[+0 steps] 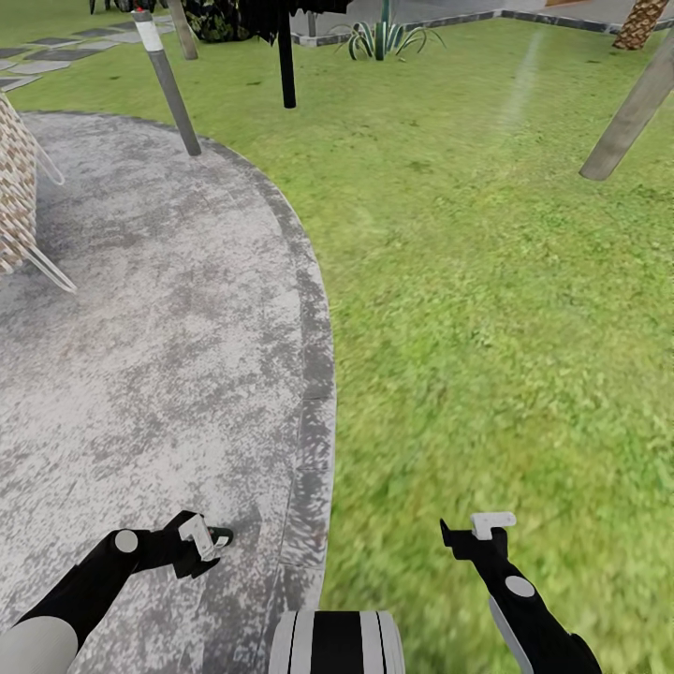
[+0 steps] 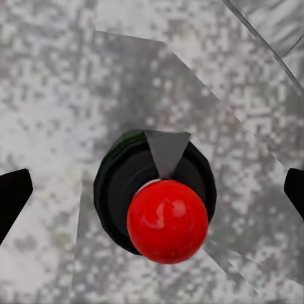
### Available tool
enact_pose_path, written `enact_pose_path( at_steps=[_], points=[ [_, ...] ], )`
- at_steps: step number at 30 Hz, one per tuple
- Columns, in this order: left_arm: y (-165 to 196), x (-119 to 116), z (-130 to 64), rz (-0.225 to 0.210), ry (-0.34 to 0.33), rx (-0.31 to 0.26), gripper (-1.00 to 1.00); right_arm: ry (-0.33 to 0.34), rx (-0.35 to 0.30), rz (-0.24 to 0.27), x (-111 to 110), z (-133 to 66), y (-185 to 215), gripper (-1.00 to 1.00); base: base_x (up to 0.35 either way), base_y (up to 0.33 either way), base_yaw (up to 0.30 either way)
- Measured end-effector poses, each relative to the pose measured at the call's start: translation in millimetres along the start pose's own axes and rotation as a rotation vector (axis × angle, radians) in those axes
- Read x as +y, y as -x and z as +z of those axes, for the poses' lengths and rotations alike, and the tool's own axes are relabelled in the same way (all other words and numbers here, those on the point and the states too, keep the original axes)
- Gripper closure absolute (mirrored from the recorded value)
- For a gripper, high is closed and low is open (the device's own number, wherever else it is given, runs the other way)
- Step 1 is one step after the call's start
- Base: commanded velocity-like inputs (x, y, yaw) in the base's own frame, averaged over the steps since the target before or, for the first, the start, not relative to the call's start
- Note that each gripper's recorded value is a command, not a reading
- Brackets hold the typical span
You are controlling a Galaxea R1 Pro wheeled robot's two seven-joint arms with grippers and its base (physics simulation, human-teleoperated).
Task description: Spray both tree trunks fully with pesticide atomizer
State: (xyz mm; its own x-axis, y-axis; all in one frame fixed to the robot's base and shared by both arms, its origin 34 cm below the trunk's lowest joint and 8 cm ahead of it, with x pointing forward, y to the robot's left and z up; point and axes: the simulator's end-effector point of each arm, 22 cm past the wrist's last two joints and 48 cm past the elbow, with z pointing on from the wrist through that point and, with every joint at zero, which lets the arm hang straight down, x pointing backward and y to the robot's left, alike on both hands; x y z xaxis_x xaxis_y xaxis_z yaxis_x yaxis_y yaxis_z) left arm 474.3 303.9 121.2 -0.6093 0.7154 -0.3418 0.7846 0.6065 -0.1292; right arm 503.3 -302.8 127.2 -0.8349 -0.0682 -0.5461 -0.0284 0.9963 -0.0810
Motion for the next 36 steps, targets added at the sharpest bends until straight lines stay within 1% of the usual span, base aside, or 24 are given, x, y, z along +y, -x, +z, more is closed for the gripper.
enact_pose_path(
  at_steps=[14, 17, 18, 19, 20, 21, 22, 26, 36],
  points=[
    [-5, -5, 1.2, -0.004, -0.008, 0.007, -1.00, 0.000, 0.000, 0.000, 0, 0.1, 0, -1.00, 0.000, 0.000, 0.000],
    [-5, 0, 0.9, -0.002, 0.013, 0.005, -1.00, 0.000, 0.001, 0.000, 0, 0.1, 0, -1.00, 0.000, 0.000, 0.000],
    [-4, 5, 0.7, 0.006, 0.035, -0.002, -1.00, 0.000, 0.001, 0.000, 0, 0.1, 0, -1.00, 0.000, 0.000, 0.000],
    [-3, 6, 0.7, 0.011, 0.040, -0.008, -1.00, 0.000, 0.001, 0.000, 0, 0.1, 0, -1.00, 0.000, 0.000, 0.000],
    [0, 7, 0.5, 0.026, 0.048, -0.024, -1.00, 0.000, 0.001, 0.000, 0, 0.1, 0, -1.00, 0.000, 0.000, 0.000],
    [7, 9, 0.0, 0.056, 0.061, -0.061, -1.00, 0.000, 0.001, 0.000, 0, 0.0, 0, -1.00, 0.000, 0.000, 0.000],
    [9, 9, 0.1, 0.064, 0.064, -0.071, -1.00, 0.000, 0.001, 0.000, 0, 0.1, 0, -1.00, 0.000, 0.000, 0.000],
    [1, 4, 3.5, 0.061, 0.063, -0.072, -1.00, 0.000, 0.001, 0.000, 0, 0.1, 0, -1.00, 0.000, 0.000, 0.000],
    [-2, 5, 4.9, 0.057, 0.079, -0.071, -1.00, 0.000, 0.001, 0.000, 0, 0.1, -1, -1.00, 0.000, 0.000, 0.000]
  ],
)
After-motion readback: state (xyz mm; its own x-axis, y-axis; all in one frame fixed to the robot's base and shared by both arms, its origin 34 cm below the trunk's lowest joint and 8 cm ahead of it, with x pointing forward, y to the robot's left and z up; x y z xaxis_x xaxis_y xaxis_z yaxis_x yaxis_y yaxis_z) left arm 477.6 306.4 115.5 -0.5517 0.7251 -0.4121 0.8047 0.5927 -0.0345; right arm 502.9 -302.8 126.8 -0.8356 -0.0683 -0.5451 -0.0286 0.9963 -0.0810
